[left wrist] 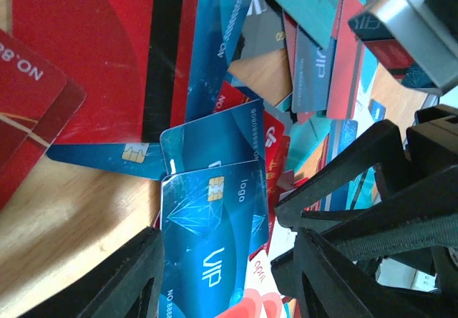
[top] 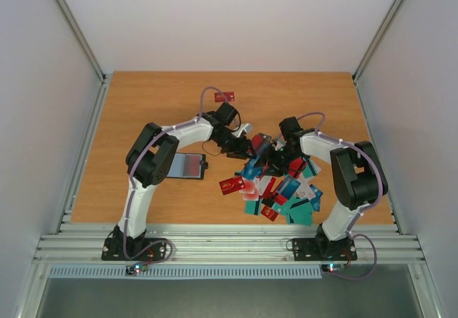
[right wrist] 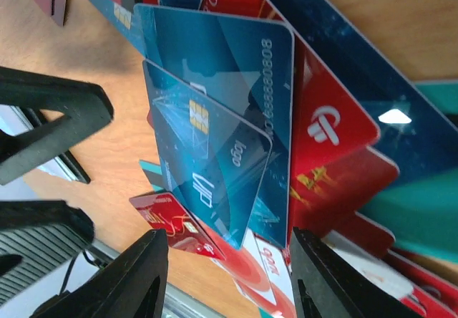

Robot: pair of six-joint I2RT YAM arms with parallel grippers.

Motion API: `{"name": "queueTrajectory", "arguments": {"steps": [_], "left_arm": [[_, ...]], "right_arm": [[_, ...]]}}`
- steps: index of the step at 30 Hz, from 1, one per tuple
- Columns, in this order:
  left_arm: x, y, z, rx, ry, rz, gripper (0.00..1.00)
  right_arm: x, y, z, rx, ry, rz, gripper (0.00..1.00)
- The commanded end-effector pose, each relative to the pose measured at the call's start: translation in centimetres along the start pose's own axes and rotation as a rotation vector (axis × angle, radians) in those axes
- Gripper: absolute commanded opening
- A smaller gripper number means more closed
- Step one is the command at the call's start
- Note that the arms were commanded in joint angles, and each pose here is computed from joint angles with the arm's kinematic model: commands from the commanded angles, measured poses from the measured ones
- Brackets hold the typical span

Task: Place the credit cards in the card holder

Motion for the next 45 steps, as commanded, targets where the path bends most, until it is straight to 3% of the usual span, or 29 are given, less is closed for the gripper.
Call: {"name": "queueTrajectory", "arguments": {"steps": [1,15,28,45], "left_arm": [[0.2,0.1,1.1,0.039,0.034,0.005,0.52],[2.5,-0.5,4.5,0.127,0.136,-0.018,0.51],[3.6,-1.9,3.5,0.195,0.111,-0.077,0.49],[2.7,-3.8,0.2,0.043,0.068,0.007,0.49]], "right_arm": [[-1.2,1.0,0.4,-0.050,-0.007,-0.015,0.48],[-1.6,-1.3,2.7,0.010,0.035,0.025,0.43],[-1.3,-1.6,2.6,0.017,0.033,0.013,0.37],[0.5,-1.9,-0.2,0.032,-0.031,-0.020,0.37]]}}
Point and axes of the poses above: each gripper's point midway between its finger pads, its own z axis out along the fingers, its own y axis along the line the jaws close on, x = y × z, the point moved 8 cm from there along -z, back along the fingers, and after that the axes turned 8 degrees about z, right-handed, at the moved point
